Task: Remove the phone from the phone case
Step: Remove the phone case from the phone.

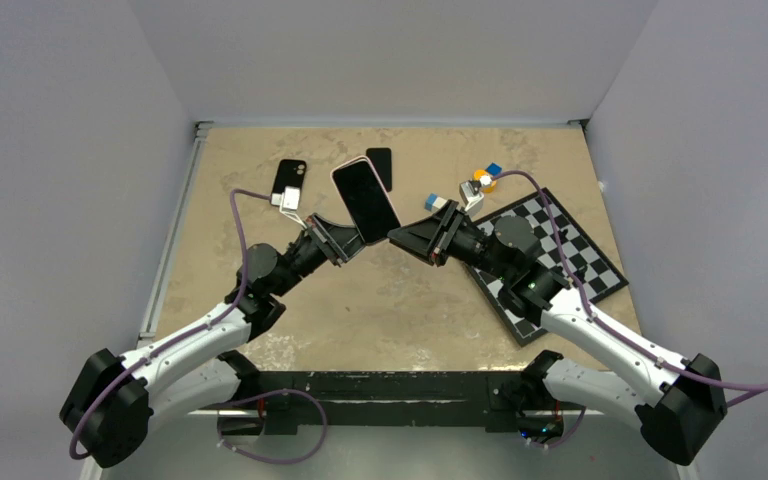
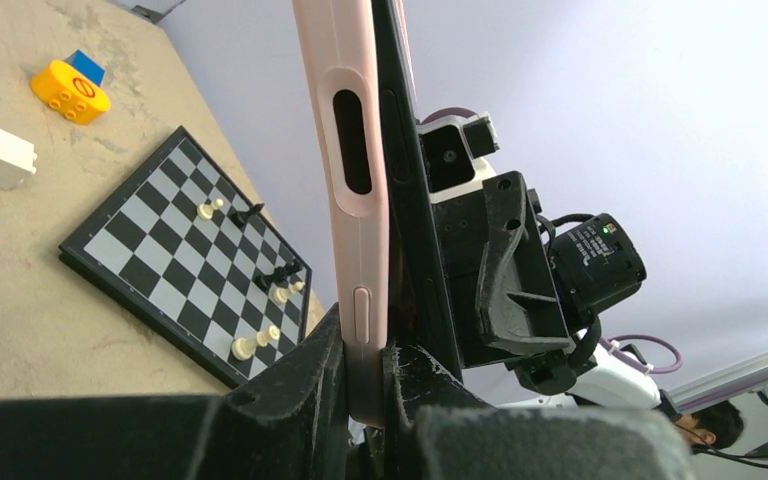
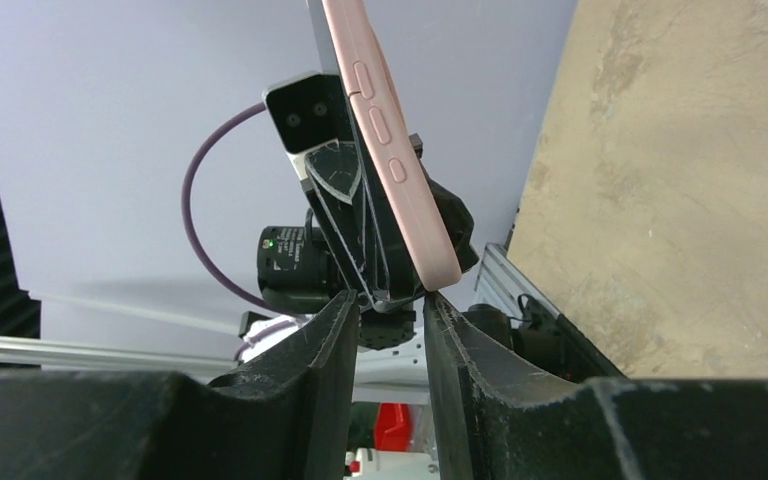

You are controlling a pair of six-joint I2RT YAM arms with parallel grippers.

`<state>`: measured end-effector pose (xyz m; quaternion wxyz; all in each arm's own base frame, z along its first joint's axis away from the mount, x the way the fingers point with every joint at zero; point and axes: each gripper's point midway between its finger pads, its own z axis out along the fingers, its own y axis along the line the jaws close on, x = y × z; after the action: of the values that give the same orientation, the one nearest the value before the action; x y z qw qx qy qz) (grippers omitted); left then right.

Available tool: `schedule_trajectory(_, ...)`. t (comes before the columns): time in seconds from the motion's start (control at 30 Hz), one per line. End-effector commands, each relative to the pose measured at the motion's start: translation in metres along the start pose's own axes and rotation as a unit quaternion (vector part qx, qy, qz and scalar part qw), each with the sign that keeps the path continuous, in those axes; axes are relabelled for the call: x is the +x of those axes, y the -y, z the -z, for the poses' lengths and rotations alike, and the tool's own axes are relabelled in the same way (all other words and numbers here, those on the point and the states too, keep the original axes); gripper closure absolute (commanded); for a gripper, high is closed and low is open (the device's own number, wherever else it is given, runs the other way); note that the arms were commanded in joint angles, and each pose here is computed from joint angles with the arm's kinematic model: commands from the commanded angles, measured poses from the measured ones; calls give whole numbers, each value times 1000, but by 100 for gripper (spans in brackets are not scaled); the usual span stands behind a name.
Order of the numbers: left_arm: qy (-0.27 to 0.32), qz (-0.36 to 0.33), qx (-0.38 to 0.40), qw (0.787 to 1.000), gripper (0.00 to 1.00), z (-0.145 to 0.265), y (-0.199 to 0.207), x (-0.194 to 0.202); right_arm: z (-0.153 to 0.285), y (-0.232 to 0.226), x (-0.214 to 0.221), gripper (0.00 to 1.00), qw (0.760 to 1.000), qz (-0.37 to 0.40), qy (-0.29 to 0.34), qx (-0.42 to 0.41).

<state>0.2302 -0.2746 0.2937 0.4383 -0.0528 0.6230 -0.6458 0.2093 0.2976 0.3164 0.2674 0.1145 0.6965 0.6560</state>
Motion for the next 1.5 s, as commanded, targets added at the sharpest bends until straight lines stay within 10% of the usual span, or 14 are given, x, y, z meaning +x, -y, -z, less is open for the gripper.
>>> schedule_trajectory(0.0, 1, -56, 57, 997, 100, 6, 38, -3, -4, -33, -28, 66, 997, 3, 63, -48)
schedule_trajectory(1.03, -7, -53, 68, 996, 100, 7, 43, 2, -23, -28, -23, 67, 996, 21, 37, -79)
schedule_trajectory(1.33, -24, -65, 24, 997, 100, 14, 25, 10, -32, -27, -15, 100, 993, 76, 7, -89)
schedule_trajectory(1.47, -42, -87, -151, 984, 100, 35, -35, 10, -18, -39, -9, 100, 991, 98, -4, -89)
